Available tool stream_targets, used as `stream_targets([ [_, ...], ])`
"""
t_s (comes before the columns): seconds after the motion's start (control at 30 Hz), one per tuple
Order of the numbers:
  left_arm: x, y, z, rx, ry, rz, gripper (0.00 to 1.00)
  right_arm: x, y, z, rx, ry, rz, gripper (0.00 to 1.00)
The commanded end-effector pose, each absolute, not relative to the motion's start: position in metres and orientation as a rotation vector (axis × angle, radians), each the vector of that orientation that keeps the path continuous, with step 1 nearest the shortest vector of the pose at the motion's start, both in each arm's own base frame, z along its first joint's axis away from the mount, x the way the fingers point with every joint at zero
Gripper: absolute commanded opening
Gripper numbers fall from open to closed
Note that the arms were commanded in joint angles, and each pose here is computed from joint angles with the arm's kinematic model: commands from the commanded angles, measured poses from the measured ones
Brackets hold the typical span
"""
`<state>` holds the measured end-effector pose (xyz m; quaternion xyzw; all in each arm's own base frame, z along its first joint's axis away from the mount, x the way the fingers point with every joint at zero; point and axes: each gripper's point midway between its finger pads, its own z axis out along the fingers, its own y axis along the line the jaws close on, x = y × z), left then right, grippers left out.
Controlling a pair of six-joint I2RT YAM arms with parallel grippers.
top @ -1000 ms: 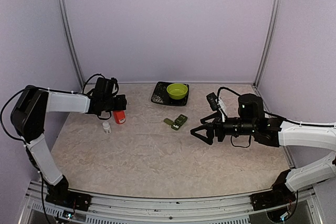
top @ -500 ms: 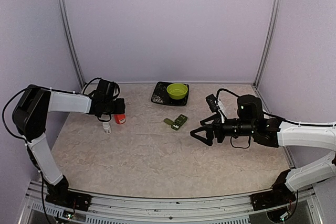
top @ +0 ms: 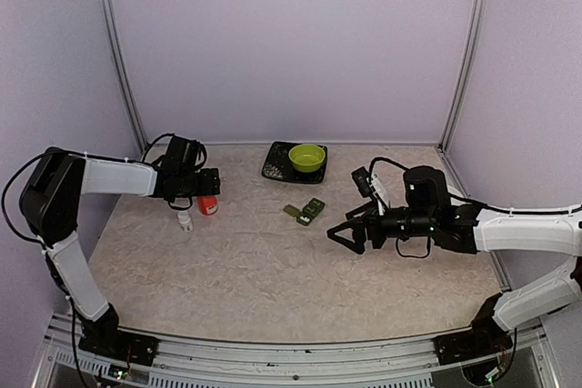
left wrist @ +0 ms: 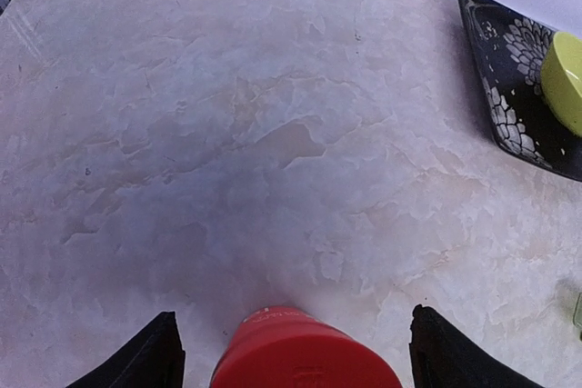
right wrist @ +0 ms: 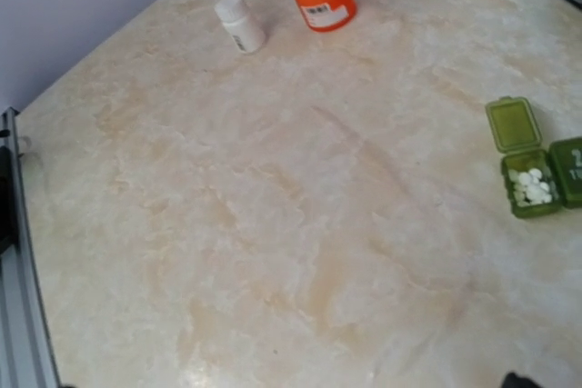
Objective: Sort the pills into containers
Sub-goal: Position the pill container at the center of the board.
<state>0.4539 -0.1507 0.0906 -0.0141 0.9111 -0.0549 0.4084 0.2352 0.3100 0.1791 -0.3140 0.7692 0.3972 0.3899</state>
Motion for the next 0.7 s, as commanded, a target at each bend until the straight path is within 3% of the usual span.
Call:
stream_targets([
  [0.0,0.459,-0.159,0.142,-0.034,2.176,-0.183,0.84,0.258,0.309,0.19,-0.748,1.959,0.942,1.0],
  [0.33,0.43,-0.236,0.184,0.127,2.131,-0.352,0.95,0.336,0.294,0.187,-0.616,2.066,0.869,1.0],
  [0.67,0.412,-0.322,0.134,0.201,2.195,-0.835,0.99,0.411,0.308,0.148,-0.631,2.179,0.841,1.0],
])
